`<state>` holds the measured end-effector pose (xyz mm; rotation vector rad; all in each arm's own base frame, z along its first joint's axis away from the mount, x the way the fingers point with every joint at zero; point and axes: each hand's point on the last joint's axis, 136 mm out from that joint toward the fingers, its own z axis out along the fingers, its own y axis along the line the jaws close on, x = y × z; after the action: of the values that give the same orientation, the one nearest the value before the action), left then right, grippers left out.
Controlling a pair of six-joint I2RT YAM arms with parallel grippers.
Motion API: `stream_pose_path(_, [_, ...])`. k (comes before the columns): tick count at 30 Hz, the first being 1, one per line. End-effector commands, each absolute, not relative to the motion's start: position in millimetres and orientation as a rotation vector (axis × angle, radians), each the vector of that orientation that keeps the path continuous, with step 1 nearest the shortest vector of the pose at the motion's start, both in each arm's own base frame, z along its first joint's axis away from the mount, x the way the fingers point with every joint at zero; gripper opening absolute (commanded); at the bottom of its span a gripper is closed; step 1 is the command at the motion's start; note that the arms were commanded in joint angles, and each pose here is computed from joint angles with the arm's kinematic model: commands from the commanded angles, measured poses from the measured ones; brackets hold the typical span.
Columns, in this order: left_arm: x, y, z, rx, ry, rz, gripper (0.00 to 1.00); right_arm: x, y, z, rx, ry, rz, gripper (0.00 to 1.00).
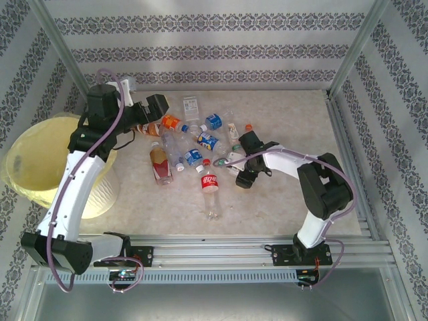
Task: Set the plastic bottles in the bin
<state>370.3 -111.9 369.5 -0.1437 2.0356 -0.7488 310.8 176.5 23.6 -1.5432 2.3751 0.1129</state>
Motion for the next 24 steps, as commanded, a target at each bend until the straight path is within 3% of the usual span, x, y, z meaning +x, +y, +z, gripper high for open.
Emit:
stream_pose_path(1, [373, -125, 381, -0.097, 1.988, -0.781, 1.0, 319, 186, 56, -1.465, 2.267, 0.101, 0.65])
stream_pose_path(4, [377, -134, 378, -0.07, 1.989, -0.776, 1.0, 321, 190, 75, -1.406, 2.207, 0.108, 0.54])
stream_pose_path(7, [384, -144, 373, -0.057, 1.991, -0.806, 1.0, 325, 196, 96, -1.291, 2.156, 0.152, 0.49])
stream_pose_path(16, [397, -196, 346, 0.019, 2.041, -0.955, 1.0, 347, 209, 167, -0.831, 2.033, 0.431, 0.46])
stream_pose_path(24, [385, -257, 337, 0.153, 1.939, -1.187, 1.0, 360, 219, 195, -0.566, 1.979, 0.605, 0.44])
